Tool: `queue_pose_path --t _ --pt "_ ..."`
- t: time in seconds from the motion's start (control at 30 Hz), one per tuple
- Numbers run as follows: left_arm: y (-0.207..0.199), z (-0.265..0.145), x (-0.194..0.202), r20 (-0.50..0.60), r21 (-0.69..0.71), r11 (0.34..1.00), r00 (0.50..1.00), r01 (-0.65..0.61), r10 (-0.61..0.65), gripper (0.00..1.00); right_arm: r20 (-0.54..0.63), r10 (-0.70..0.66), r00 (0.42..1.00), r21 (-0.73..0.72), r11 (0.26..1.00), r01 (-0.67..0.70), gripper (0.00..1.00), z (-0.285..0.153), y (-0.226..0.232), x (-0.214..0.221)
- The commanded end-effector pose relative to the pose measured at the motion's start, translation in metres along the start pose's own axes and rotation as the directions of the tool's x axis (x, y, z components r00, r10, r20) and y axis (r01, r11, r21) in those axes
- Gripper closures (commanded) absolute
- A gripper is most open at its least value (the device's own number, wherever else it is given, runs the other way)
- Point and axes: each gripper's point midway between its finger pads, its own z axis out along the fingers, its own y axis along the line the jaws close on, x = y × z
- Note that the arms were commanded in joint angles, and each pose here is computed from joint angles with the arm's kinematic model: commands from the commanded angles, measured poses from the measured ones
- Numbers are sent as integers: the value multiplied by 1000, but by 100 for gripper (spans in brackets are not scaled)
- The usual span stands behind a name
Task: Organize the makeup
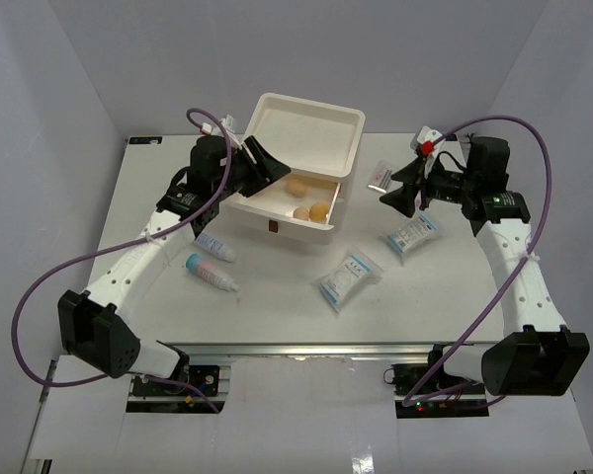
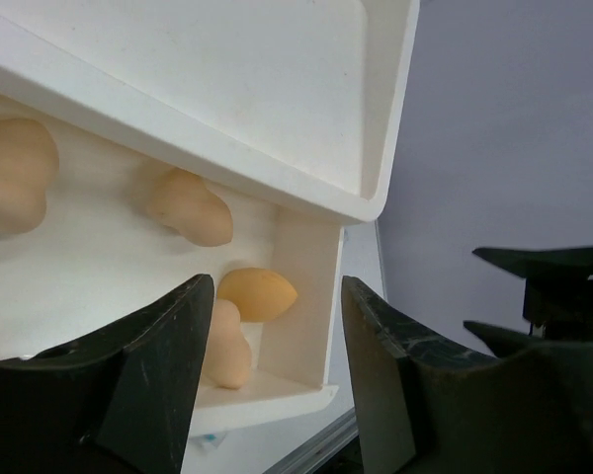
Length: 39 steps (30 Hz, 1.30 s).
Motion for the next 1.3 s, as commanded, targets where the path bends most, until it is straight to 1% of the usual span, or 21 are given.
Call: queue_pose_path --t 0.0,0.1,0.13,0.2,0.23,0.27,0.33,0.4,0.43,0.47,0.5,0.6,0.7,0.8,0.93,1.03,1.13,1.23,1.27 --pt "-55 -65 -24 108 182 972 985 -150 132 40 29 -64 998 -45 997 65 28 26 7 -43" --pt "-52 -98 -7 124 239 953 980 -184 158 49 26 -77 997 -37 996 78 23 45 6 -61" --pt "-43 -111 6 124 247 953 981 -176 149 51 21 -86 996 -15 996 86 21 51 1 -68" --pt "-23 -121 28 98 243 961 989 -133 112 62 8 -93 996 -13 996 93 18 67 3 -74" --pt "-9 -121 43 67 234 967 994 -99 85 63 -1 -104 995 -10 995 104 16 77 5 -76" --pt "-8 -132 47 77 253 963 994 -92 75 66 -13 -116 993 -3 993 116 14 85 8 -78" --pt "13 -135 68 44 239 971 999 -33 23 70 -29 -131 991 -10 991 131 11 104 13 -81" --pt "34 -132 85 23 207 978 999 21 -27 72 -86 -149 985 22 988 152 10 126 4 -71" --pt "37 -131 88 24 209 976 998 51 -58 72 -97 -159 983 21 987 161 9 133 3 -69" --pt "50 -124 99 4 189 979 997 73 -75 73 -90 -173 981 32 984 176 9 138 0 -77" --pt "48 -121 99 6 212 974 997 78 -81 73 -115 -166 979 45 984 172 9 147 -8 -69" --pt "57 -103 111 -45 202 975 995 95 -88 73 -127 -209 970 68 973 218 8 159 -24 -74" --pt "64 -82 118 -88 185 979 994 83 -67 74 -132 -250 959 6 968 253 9 171 -23 -67" --pt "65 -69 118 -95 185 980 994 78 -62 73 -142 -258 956 -41 966 254 12 179 -19 -59" --pt "66 -53 116 -101 172 983 994 69 -52 73 -159 -246 956 -65 969 238 21 188 -18 -47" --pt "66 -43 109 -82 157 986 996 51 -38 73 -171 -229 958 -108 971 212 36 192 -9 -37" --pt "64 -34 93 -29 135 991 1000 17 -14 73 -186 -219 958 -150 970 192 44 192 3 -28" --pt "62 -21 86 -17 123 992 1000 4 -2 73 -190 -212 958 -176 968 179 51 191 10 -23" --pt "59 -18 83 -13 128 992 1000 -5 6 73 -192 -211 958 -185 967 176 54 190 11 -22"
